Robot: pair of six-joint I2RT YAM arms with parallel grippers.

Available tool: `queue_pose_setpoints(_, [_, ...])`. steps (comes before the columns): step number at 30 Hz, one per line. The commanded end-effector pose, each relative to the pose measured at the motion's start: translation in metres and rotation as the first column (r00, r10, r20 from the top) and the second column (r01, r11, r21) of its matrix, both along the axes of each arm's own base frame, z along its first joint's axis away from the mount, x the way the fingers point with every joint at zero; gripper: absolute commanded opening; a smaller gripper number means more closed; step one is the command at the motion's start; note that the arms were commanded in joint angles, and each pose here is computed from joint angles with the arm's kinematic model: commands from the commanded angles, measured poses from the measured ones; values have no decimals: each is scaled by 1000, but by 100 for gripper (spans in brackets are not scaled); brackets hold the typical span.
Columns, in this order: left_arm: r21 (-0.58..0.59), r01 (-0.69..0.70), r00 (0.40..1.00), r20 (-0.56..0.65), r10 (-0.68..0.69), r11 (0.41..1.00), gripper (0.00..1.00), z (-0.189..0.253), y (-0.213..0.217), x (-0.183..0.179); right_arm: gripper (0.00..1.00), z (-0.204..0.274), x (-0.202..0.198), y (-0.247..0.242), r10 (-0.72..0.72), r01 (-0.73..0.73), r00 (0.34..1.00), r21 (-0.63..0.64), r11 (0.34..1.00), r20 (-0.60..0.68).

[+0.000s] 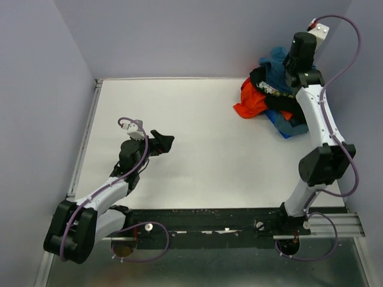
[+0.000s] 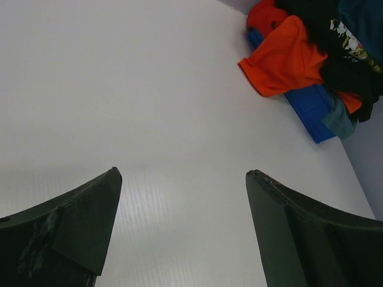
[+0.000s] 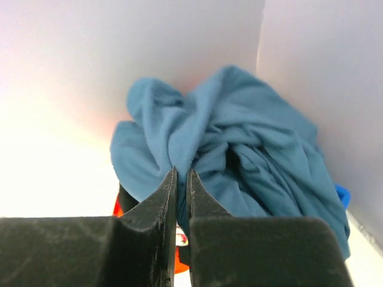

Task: Fold and stack the t-shirts
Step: Grab crumpled tshirt from bin with the right arm, then move the tshirt to the center of the board

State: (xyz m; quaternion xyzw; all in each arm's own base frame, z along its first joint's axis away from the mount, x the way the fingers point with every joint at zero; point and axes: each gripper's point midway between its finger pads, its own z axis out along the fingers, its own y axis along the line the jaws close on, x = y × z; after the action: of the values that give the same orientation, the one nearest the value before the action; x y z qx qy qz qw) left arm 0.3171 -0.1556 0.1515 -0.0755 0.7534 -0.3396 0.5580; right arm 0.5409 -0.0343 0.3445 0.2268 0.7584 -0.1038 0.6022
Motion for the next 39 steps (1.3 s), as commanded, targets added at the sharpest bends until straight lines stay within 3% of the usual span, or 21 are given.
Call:
queue_pose_setpoints(1, [-10,27,998,54,-26,1000,96,15,-5,1,6,105,-44,50,174,-157,968,-106,982,181])
queue_pose_setpoints(6, [-8,23,998,63,-22,1000,96,17,-4,0,3,177,-98,140,453,-393,847,-247,886,277])
queue_pose_setpoints(11, [-1,16,997,75,-16,1000,96,19,-2,-1,2,227,-164,231,722,-651,588,-316,690,365])
queue_pose_setpoints(13, [0,13,996,85,-13,1000,96,22,-1,-1,2,239,-179,243,755,-708,512,-297,641,408])
queue_pose_setpoints(16, [2,-2,995,101,2,1000,95,26,3,-3,4,239,-172,237,708,-682,557,-248,688,434])
queue_pose_setpoints(17, [4,-8,994,106,7,1000,96,27,4,-4,11,231,-166,234,692,-663,588,-241,709,420])
queue_pose_setpoints(18, [5,-15,994,111,15,1000,96,28,6,-5,28,222,-161,229,670,-639,623,-231,733,403])
queue_pose_setpoints(19, [6,-24,993,117,24,1000,96,30,8,-5,62,206,-154,225,647,-617,664,-215,757,375])
queue_pose_setpoints(20, [7,-31,992,120,29,1000,96,30,9,-6,78,186,-147,218,611,-581,716,-196,790,338])
queue_pose_setpoints(21, [6,-37,991,127,36,999,96,32,11,-7,86,168,-143,212,577,-551,758,-175,816,304])
queue_pose_setpoints(23, [7,-47,991,129,46,999,96,33,13,-7,88,111,-137,203,522,-506,830,-129,853,197])
queue_pose_setpoints(25, [12,-59,991,119,58,998,96,32,15,-6,88,67,-141,205,528,-522,839,-83,849,129])
queue_pose_setpoints(33, [16,-89,993,79,87,996,96,29,19,-5,88,-79,-177,215,608,-603,792,90,793,-52])
queue_pose_setpoints(39, [45,-96,995,-34,97,994,96,3,16,6,84,-140,-201,219,654,-631,740,175,755,-154])
